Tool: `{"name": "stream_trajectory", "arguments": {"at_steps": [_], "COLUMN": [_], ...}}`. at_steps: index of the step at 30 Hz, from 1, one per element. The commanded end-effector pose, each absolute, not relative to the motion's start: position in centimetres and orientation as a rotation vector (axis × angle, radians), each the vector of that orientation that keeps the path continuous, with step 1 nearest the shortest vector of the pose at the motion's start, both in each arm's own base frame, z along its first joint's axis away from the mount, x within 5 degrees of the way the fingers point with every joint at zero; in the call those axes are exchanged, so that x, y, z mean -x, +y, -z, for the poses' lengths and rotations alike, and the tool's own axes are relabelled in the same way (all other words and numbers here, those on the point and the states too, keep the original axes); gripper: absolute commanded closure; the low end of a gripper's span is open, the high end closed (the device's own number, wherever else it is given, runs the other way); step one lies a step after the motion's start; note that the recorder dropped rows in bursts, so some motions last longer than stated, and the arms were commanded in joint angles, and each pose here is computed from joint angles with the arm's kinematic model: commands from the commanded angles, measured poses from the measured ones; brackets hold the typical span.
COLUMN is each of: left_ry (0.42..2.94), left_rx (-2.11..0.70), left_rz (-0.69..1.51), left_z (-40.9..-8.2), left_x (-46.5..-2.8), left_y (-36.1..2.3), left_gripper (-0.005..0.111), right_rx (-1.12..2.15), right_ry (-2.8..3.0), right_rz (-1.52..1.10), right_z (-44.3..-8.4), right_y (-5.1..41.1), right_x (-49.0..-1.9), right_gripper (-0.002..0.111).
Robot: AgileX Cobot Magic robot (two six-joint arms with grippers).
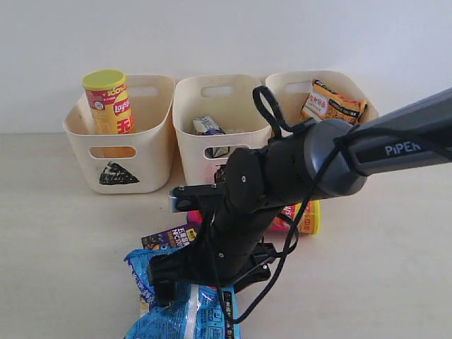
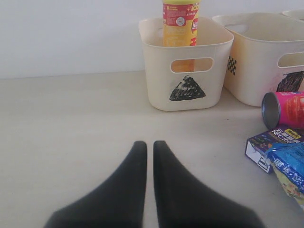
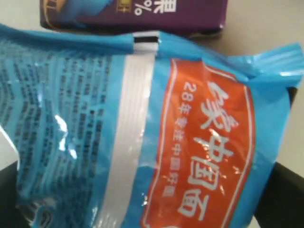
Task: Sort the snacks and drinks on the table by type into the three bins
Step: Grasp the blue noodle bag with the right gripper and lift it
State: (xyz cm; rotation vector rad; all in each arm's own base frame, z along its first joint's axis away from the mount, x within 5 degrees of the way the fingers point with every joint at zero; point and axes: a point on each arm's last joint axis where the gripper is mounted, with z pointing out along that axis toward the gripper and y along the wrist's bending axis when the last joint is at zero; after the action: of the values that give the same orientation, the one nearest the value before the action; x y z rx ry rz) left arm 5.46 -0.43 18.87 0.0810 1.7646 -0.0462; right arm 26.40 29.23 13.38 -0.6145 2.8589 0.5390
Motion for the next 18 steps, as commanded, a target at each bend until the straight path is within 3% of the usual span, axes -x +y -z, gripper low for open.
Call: {"name": "stream_trajectory", "arguments": {"at_steps": [1,4,8,12,18], "left_ry": [1.76,1.76,1.76,1.762,1.762], "left_rx": [-0.078,-0.078,-0.078,-0.078,-0.078], "left_rz": [0.053,0.053,0.053,0.053,0.053], "left_z": [-18.8,-18.8,-18.8,-18.8,-18.8], "left_x": [-5.5,-5.5,-5.5,-5.5,-5.5], "left_y": [-0.4,-0.4,-0.4,-0.4,-0.4], "left_gripper": [0.103,0.103,0.103,0.103,0.103], "right_rx": [0.656,0.641,0.654,0.711,0.754], "right_ry": [2.886,2.891,2.892,2.868,2.734], "right_rz": [-0.509,-0.525,-0.525,-0.531,-0.549], "right_z": [-12.3,-12.3,-12.4,-13.4,-18.1], "right_y": [29.2,29.3,29.3,29.2,28.5], "right_x": [-26.4,-26.3,-26.3,-26.1,-26.0], "right_gripper": [0.009,0.037,0.11,0.106,0.106]}}
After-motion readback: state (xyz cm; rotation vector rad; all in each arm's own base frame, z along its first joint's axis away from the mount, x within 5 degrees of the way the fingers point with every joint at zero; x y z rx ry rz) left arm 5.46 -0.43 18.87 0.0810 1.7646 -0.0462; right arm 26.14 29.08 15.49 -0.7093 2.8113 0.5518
